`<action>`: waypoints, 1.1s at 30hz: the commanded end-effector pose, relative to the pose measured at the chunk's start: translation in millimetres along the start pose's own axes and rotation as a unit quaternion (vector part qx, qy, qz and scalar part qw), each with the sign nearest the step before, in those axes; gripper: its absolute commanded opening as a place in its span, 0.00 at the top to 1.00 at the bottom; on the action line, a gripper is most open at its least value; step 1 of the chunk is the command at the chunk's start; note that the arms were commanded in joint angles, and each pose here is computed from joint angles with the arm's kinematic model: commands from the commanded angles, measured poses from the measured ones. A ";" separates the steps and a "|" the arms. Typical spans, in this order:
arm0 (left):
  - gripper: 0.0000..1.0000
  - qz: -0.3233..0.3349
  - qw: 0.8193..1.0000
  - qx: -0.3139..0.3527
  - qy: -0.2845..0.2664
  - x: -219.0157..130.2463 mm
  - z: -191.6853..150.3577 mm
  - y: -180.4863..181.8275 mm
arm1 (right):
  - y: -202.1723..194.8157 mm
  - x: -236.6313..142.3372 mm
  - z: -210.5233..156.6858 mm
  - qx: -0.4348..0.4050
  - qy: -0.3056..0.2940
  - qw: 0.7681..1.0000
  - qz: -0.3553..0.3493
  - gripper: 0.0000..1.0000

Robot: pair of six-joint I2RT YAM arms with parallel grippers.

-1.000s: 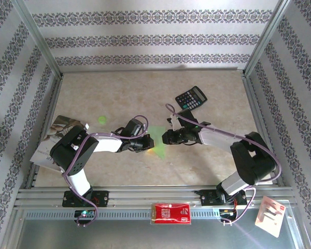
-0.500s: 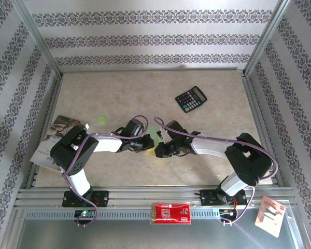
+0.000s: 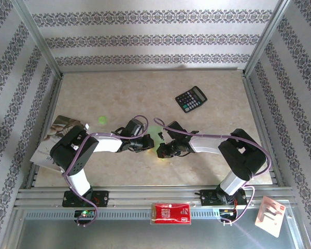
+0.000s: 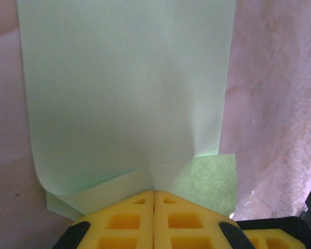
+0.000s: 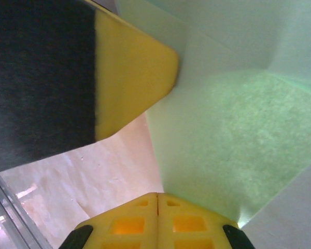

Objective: Fold a paper plane with a square sheet of paper (pick it up from the middle)
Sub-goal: Third fold the triangle at the center of the table.

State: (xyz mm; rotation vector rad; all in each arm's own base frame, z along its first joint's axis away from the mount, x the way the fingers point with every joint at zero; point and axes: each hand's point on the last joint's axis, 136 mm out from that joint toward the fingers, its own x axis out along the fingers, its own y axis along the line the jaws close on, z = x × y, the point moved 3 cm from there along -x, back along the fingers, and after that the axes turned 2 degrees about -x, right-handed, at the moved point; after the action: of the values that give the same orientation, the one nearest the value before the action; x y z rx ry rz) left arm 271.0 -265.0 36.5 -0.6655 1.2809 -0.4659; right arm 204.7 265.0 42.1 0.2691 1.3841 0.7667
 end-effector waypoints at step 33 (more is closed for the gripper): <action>0.95 0.173 0.983 -0.027 0.052 2.8 -35.6 82.6 | -47.6 -4.7 -101.2 0.062 0.079 0.991 -0.086 1.00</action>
State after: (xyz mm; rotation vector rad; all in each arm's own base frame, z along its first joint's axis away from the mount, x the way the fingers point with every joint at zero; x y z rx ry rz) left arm 270.9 -265.6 36.2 -0.6341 1.2867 -0.4746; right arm 177.7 246.9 36.0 0.2736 1.3040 0.7405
